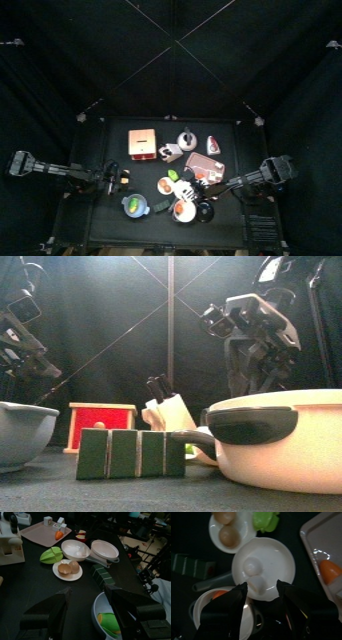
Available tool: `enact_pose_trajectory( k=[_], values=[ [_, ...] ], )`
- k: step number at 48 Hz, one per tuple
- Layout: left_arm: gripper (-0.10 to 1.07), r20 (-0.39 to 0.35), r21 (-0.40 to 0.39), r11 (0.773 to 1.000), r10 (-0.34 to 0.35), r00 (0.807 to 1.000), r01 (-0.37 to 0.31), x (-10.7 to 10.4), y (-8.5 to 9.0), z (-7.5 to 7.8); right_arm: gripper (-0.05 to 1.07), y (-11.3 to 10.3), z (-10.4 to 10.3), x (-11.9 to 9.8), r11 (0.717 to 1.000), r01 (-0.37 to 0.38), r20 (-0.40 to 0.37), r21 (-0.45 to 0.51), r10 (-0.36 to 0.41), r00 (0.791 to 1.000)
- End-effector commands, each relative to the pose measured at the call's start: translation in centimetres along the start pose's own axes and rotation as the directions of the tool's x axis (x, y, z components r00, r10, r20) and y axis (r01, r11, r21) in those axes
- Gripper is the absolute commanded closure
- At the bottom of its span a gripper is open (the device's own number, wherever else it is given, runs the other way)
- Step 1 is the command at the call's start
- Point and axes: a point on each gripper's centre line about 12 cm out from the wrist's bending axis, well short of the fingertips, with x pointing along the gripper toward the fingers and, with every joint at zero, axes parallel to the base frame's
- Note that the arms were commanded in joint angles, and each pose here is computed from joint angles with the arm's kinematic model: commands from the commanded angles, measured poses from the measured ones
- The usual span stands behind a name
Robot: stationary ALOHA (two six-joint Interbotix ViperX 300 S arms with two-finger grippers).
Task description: Grab carrot top
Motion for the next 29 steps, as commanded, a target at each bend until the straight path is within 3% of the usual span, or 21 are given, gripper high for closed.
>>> enact_pose_trajectory(
  k=[1,10,29],
  values=[
    [0.07,0.014,0.001,1.000,-0.002,1.000,0.002,0.2,-0.1,0.5,0.17,2.2,-0.3,-1.2,0.994,-0.092,0.018,-0.049,0.093,0.995],
    [0.07,0.017,-0.001,1.000,-0.002,1.000,0.002,0.2,-0.1,0.6,0.17,5.1,-2.5,-1.5,0.966,-0.192,-0.006,-0.171,0.194,0.981],
    [0.07,0.015,0.001,1.000,-0.003,1.000,0.003,0.2,-0.1,0.5,0.17,7.6,-4.4,1.0,0.957,-0.180,-0.039,-0.228,0.176,0.984]
  ],
)
